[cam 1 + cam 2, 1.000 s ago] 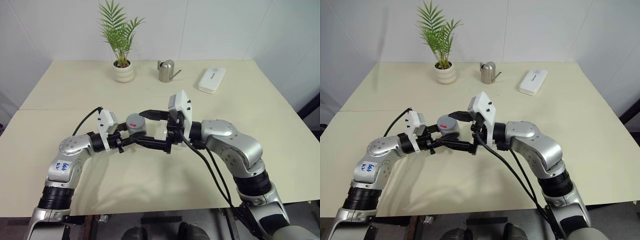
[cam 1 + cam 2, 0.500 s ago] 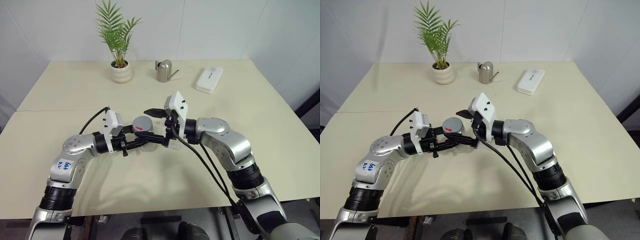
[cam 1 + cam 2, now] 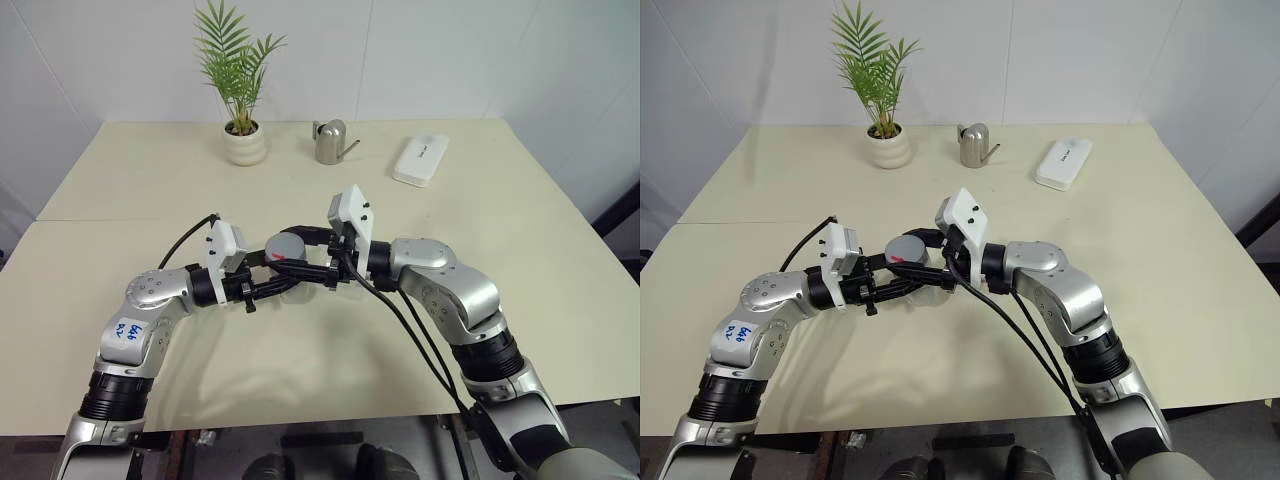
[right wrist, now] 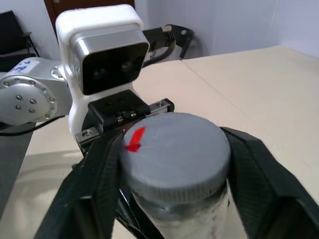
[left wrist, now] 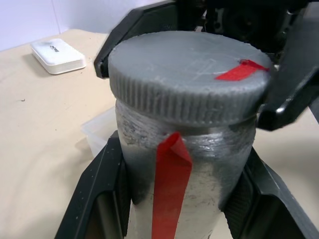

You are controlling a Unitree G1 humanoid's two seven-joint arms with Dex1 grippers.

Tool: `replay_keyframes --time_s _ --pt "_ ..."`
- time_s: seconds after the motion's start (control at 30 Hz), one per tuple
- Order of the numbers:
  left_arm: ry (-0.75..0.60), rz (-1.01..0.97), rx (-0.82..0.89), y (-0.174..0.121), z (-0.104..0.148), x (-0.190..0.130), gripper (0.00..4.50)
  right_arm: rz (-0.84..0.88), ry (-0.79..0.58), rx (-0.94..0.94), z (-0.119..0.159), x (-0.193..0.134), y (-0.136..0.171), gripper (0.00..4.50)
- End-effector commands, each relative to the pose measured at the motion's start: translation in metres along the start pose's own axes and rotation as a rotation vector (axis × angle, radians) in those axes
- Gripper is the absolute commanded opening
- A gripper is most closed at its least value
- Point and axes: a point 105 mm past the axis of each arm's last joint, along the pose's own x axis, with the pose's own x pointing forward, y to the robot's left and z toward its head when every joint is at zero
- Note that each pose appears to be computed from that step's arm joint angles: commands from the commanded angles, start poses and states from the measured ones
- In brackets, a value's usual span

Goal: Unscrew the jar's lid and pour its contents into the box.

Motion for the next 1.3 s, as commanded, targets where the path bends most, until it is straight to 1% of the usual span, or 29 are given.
replay_keyframes --time_s 0.03,0.07,0.13,0.2,0.27,0.37,0.43,0.63,0.73,0.77,0.83,0.87,0.9,1.0,1.07,1.13,1.3 --pt "-0.007 -0.074 0.054 -0.006 0.012 0.002 1.94 0.065 -0.062 -0.051 0.020 -0.005 0.008 2.92" --pt "-0.005 -0.089 0.058 -0.007 0.013 0.002 1.94 0.083 -0.063 -0.055 0.022 -0.006 0.009 2.92" --pt "0.005 -0.161 0.090 -0.008 0.017 0.002 1.94 0.207 -0.051 -0.093 0.029 -0.014 0.017 2.92" --pt "0.013 -0.240 0.097 -0.010 0.018 0.002 1.94 0.372 -0.024 -0.105 0.031 -0.024 0.028 2.92" --pt "0.003 -0.375 0.087 -0.018 0.024 0.003 1.94 0.538 -0.004 -0.120 0.040 -0.032 0.038 2.92" --pt "-0.028 -0.497 0.081 -0.024 0.034 0.009 1.94 0.699 0.041 -0.158 0.047 -0.035 0.046 2.92" --pt "-0.063 -0.532 0.093 -0.027 0.039 0.016 1.94 0.768 0.059 -0.198 0.050 -0.035 0.049 2.92" --pt "-0.078 -0.493 0.092 -0.027 0.035 0.016 1.94 0.703 0.035 -0.222 0.056 -0.029 0.037 2.92" --pt "-0.065 -0.458 0.094 -0.025 0.031 0.012 1.94 0.629 0.030 -0.178 0.055 -0.030 0.027 2.92" --pt "-0.064 -0.434 0.094 -0.022 0.031 0.011 1.94 0.609 0.028 -0.163 0.055 -0.031 0.024 3.41" --pt "-0.063 -0.371 0.096 -0.014 0.032 0.008 1.94 0.548 0.009 -0.175 0.056 -0.034 0.018 3.98" --pt "-0.059 -0.339 0.099 -0.010 0.032 0.006 1.94 0.512 -0.014 -0.189 0.058 -0.034 0.014 4.35" --pt "-0.041 -0.302 0.106 -0.004 0.031 0.003 1.94 0.469 -0.034 -0.199 0.060 -0.036 0.010 4.46" --pt "0.013 -0.199 0.116 0.013 0.026 -0.009 1.94 0.402 -0.049 -0.210 0.060 -0.042 0.004 4.46" --pt "0.031 -0.158 0.106 0.019 0.024 -0.015 1.94 0.366 -0.055 -0.211 0.058 -0.043 0.005 4.46" --pt "0.037 -0.153 0.104 0.018 0.023 -0.015 1.94 0.322 -0.058 -0.220 0.055 -0.039 0.005 4.46" --pt "0.015 -0.189 0.080 0.009 0.022 -0.004 1.94 0.215 -0.058 -0.222 0.045 -0.015 0.002 4.46"
